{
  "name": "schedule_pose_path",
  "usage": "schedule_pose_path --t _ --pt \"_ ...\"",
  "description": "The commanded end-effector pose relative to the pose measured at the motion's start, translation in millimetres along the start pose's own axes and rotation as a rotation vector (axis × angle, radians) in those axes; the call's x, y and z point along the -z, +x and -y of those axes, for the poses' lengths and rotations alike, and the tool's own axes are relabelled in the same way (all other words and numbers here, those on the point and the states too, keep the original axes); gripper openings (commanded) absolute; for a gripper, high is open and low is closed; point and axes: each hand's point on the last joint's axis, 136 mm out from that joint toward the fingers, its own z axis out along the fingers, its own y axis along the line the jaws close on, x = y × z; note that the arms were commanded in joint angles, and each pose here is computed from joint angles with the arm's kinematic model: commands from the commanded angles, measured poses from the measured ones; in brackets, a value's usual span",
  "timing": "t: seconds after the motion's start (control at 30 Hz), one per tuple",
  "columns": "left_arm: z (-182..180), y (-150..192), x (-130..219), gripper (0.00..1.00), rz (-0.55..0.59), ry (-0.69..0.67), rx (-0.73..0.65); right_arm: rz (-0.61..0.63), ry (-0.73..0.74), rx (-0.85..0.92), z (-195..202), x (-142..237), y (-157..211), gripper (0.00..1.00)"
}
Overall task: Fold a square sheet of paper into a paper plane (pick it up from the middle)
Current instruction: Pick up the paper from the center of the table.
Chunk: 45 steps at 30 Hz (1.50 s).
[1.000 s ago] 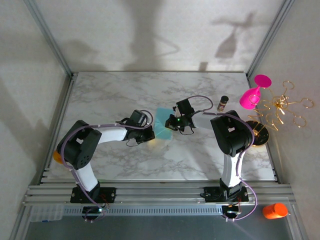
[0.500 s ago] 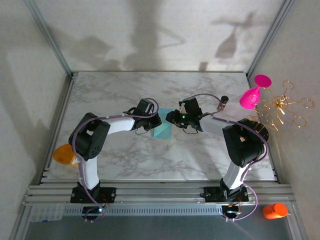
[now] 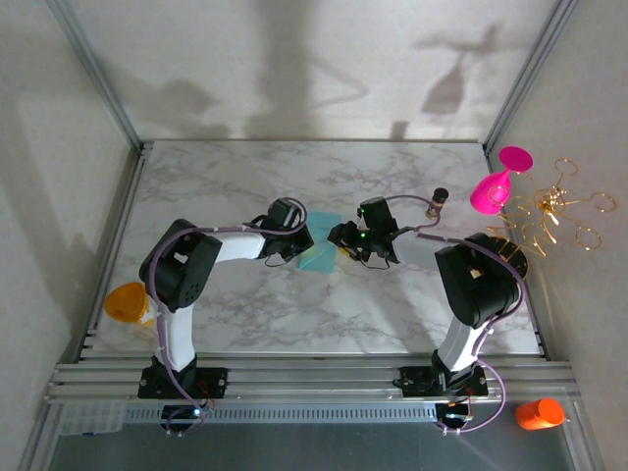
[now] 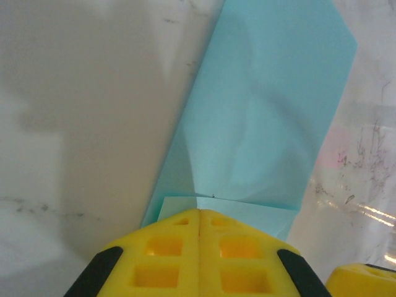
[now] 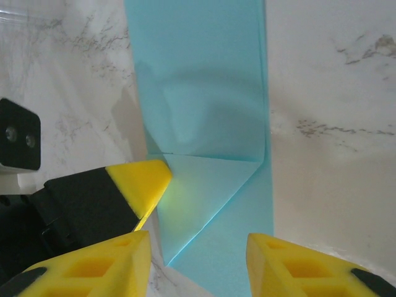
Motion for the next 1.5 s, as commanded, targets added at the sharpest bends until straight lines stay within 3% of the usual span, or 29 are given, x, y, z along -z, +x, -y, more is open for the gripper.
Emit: schedule_pose_path --t 0.0,0.23,0.5,0.67,1.47 --pt "-17.3 14.9 4.0 0.04 0.012 -0.032 0.141 0.005 0.026 -0.081 6.1 -7.0 0.4 0.45" --pt "-13.6 41.8 16.8 0.05 0.036 0.053 0.323 -0.004 0.059 -0.094 9.0 -11.0 6.0 0.45" --pt "-16.3 49.5 18.8 0.04 0.053 0.102 0.403 -0.009 0.154 -0.099 24.0 -18.1 18.2 0.46" --pt "-24.4 52.0 17.0 0.04 0.054 0.077 0.398 0.022 0.206 -0.087 30.5 -13.9 15.7 0.47" --pt "-24.4 53.3 14.6 0.04 0.043 0.065 0.365 -0.08 0.072 0.001 0.2 -22.2 27.7 0.34"
